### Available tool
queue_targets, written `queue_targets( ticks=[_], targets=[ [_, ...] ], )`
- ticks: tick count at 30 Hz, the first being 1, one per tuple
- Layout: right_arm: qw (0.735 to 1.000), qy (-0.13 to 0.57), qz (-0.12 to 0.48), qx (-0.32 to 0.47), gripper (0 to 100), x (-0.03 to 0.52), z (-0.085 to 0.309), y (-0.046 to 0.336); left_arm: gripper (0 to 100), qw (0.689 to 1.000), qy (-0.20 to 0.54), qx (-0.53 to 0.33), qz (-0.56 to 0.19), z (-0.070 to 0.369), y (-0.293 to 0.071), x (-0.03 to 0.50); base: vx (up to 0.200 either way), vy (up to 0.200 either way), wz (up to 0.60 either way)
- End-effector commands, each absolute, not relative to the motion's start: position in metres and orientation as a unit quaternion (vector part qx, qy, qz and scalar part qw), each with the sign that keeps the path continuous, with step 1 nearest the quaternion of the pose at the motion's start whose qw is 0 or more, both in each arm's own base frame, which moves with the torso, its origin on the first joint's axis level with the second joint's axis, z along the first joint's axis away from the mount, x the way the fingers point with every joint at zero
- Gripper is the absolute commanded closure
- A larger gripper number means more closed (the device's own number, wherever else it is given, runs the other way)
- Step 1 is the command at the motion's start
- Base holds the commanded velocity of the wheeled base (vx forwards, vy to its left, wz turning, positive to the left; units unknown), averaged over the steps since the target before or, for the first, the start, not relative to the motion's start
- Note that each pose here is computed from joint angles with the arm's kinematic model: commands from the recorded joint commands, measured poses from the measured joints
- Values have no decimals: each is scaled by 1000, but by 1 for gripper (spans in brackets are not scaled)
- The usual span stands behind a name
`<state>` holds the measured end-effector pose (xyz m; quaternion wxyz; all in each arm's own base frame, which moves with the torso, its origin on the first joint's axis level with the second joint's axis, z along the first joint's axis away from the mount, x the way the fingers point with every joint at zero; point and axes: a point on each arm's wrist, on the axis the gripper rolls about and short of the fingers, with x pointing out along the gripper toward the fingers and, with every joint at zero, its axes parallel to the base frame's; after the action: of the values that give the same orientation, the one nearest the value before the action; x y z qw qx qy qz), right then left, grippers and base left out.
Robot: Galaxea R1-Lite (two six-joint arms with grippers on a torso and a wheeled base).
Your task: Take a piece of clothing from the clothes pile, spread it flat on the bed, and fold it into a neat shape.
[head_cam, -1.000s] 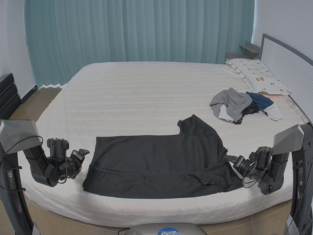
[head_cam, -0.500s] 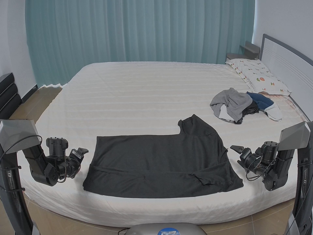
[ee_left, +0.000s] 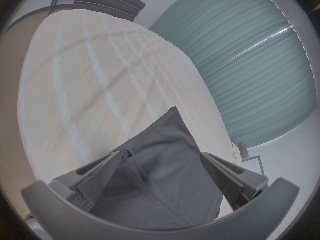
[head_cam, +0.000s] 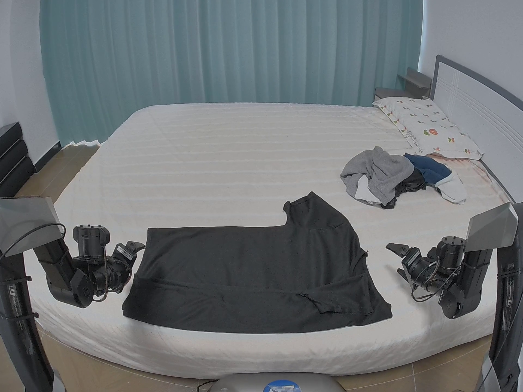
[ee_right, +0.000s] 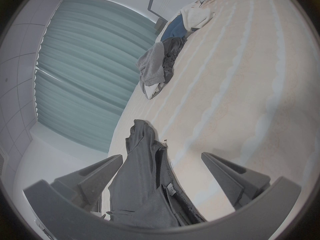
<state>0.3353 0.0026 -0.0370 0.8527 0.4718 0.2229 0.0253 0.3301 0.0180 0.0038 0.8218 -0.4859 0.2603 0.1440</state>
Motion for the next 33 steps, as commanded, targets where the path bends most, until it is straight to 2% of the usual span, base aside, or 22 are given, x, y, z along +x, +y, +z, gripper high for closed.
queue_targets(
  ticks=[1, 6, 22, 32, 33],
  targets=[
    [854, 221, 27, 471, 0, 335, -37, 3, 0, 822, 249, -491, 144, 10, 25, 330, 200, 0, 0],
    [854, 221, 28, 471, 0, 335, -37, 4, 0, 822, 249, -492, 145, 8, 25, 332, 200, 0, 0],
    [853, 224, 28, 470, 0, 334, -38, 5, 0, 822, 248, -493, 141, 13, 24, 331, 0, 0, 0],
    [853, 225, 28, 469, 0, 334, -38, 6, 0, 846, 232, -469, 103, 27, 31, 358, 0, 0, 0],
    [853, 225, 28, 469, 0, 334, -38, 6, 0, 850, 251, -454, 90, 23, 37, 372, 0, 0, 0]
  ],
)
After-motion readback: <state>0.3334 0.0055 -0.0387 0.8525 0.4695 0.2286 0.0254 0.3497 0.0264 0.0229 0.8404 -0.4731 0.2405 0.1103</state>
